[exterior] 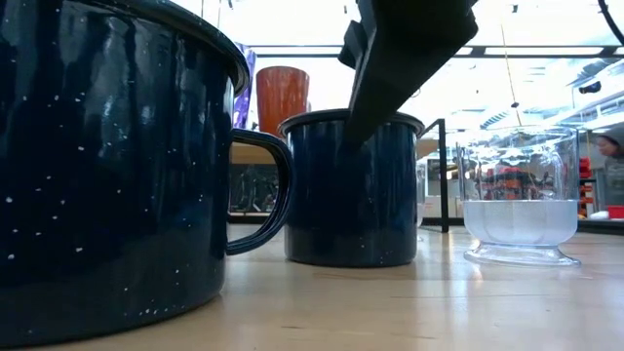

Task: Stack small to large cups/mugs on shelf
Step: Put the top black mug on the shelf

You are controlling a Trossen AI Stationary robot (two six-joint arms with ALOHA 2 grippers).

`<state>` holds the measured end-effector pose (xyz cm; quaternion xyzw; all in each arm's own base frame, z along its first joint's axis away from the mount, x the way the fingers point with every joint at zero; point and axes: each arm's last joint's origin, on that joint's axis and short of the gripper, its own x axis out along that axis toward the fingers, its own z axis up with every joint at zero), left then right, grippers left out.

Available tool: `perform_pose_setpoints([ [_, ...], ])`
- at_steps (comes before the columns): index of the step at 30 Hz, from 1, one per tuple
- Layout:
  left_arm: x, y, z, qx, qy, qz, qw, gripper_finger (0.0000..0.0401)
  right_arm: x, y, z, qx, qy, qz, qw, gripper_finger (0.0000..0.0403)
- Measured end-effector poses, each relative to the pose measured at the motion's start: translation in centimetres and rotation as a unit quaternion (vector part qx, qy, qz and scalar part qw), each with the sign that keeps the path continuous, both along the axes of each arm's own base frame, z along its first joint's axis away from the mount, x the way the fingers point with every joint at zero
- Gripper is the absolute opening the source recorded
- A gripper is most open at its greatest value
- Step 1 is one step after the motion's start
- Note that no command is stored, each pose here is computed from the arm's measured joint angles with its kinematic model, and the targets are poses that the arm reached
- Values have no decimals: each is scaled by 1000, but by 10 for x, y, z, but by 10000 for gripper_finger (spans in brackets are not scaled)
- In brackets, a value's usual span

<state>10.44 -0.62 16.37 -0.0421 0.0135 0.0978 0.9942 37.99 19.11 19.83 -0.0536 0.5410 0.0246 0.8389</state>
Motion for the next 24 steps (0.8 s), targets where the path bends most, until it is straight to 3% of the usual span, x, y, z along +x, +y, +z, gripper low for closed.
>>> perform_pose_setpoints([
  [13,0,0,0,1,0,0,1000,14,-16,-3,43,-18,-32,113,993,20],
  [24,0,0,0,0,0,0,1000,24,-21,-9,46,-57,-20,110,992,19],
])
